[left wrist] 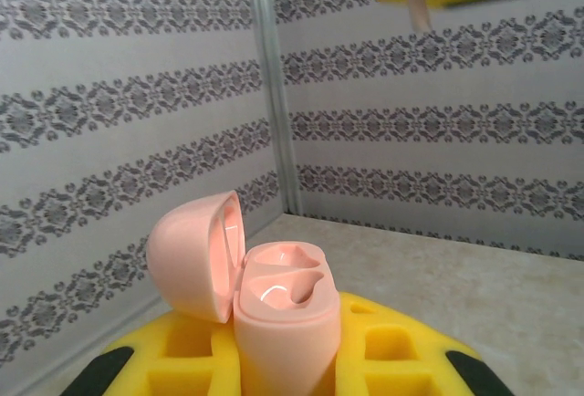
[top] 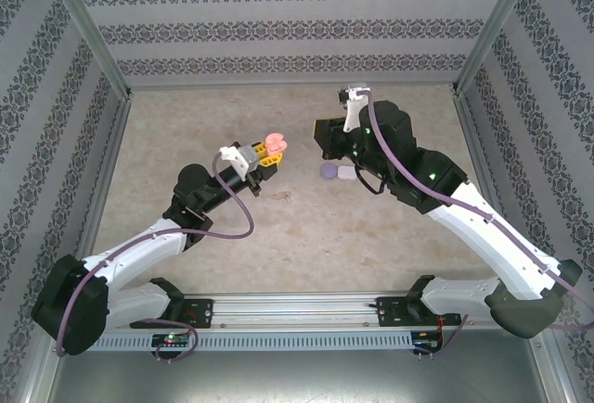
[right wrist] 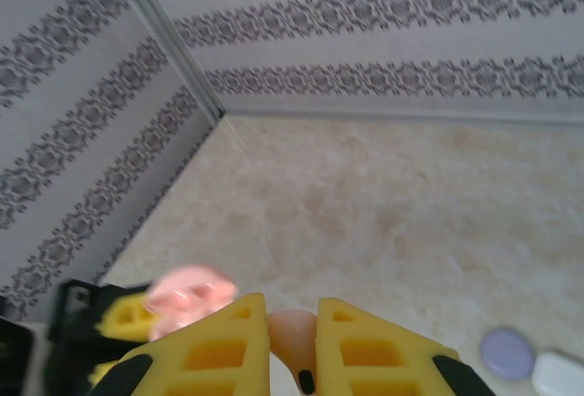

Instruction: Insert the wireless bluetooth earbuds into the charging case

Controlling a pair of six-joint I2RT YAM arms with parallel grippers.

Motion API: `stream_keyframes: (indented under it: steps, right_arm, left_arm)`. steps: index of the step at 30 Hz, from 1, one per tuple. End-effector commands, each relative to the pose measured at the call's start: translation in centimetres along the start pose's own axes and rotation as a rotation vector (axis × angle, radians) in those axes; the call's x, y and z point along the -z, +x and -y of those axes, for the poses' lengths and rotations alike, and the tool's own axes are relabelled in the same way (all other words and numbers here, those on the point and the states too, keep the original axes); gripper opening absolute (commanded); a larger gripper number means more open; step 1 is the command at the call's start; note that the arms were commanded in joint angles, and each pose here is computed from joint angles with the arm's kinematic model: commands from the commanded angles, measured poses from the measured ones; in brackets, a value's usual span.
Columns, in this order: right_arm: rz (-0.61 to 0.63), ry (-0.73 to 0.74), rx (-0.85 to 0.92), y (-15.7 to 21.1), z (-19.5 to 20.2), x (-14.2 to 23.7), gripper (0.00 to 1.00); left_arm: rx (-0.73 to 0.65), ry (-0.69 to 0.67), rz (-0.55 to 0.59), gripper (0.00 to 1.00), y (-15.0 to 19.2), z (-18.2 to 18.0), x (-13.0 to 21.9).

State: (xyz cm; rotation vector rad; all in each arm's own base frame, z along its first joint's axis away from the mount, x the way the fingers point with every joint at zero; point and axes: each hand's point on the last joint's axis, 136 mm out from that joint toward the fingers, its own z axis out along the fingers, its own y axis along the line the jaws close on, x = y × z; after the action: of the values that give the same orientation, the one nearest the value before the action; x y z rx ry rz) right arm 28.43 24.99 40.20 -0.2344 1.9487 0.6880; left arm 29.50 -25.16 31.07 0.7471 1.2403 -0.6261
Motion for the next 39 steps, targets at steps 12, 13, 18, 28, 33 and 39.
stream_keyframes:
  steps: [12,13,18,28,33,39]
  right_arm:
    - [0.088,-0.188,0.088,-0.1,-4.0,-1.8,0.16]
    - [0.091,-0.194,0.088,0.1,-4.0,-1.9,0.16]
    - [0.102,-0.213,0.081,0.7,-4.0,-2.0,0.16]
    - [0.089,-0.229,0.061,1.7,-4.1,-2.9,0.16]
    - [0.078,-0.223,0.061,2.1,-4.0,-3.5,0.16]
    - [0.06,-0.214,0.055,2.7,-3.7,-4.3,0.16]
  left_arm:
    - [-0.063,0.113,0.119,0.0,-3.2,0.8,-3.3]
    - [-0.057,0.112,0.125,0.0,-3.2,0.8,-3.4]
    - [-0.043,0.111,0.146,0.0,-3.6,0.7,-3.5]
    - [-0.031,0.121,0.156,0.0,-4.1,0.9,-3.4]
    - [-0.032,0.124,0.166,0.0,-4.5,0.9,-3.2]
    - [-0.031,0.127,0.169,0.0,-4.8,1.1,-3.1]
